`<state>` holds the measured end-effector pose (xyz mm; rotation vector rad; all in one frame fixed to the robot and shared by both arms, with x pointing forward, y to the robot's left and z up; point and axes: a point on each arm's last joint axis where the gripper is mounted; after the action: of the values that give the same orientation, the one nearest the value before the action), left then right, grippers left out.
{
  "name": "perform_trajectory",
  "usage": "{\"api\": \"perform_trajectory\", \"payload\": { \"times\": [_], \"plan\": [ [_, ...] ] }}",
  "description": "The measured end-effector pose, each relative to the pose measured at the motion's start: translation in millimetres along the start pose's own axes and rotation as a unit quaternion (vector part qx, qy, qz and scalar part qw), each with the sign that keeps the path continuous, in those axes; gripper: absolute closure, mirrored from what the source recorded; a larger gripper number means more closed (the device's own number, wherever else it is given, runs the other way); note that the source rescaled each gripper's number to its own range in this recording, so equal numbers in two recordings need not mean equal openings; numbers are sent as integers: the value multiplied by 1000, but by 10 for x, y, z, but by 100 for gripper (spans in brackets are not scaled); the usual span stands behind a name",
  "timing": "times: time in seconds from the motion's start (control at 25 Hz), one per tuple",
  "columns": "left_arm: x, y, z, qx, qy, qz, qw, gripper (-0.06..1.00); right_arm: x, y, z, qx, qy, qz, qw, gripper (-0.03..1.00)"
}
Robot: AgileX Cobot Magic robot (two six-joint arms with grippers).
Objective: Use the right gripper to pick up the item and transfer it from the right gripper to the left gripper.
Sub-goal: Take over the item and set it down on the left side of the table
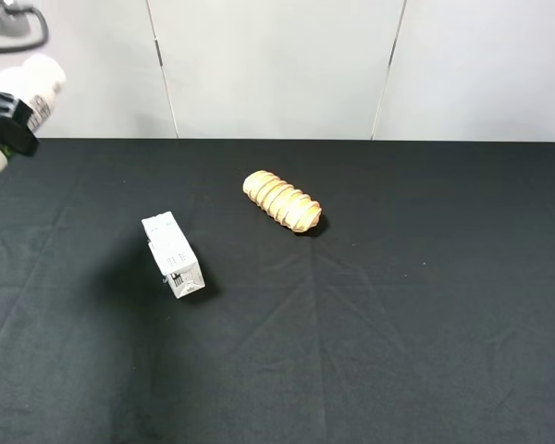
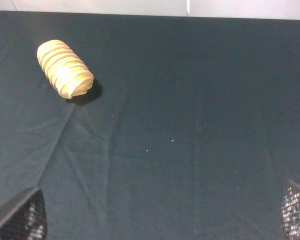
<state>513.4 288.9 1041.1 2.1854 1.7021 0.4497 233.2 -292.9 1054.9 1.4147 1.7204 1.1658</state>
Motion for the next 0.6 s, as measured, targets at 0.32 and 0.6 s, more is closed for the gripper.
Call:
{"api": "perform_trajectory", "payload": {
  "times": [0.32,0.6],
  "plan": [
    [5,-3,584,66,-28,-24,997,94,0,0,0,0,0,0,1000,-3],
    [23,-54,1011,104,-32,-30,994,94,0,0,0,0,0,0,1000,-3]
  ]
}}
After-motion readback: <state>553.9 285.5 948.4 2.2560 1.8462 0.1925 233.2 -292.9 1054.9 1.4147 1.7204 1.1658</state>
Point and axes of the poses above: a point on each arm's last joint axis where the gripper is mounted, z pointing out along that axis toward the gripper, x along the wrist's bending axis when the last joint is at zero, y = z × x, and after that the axes turned 2 degrees about z, right-handed
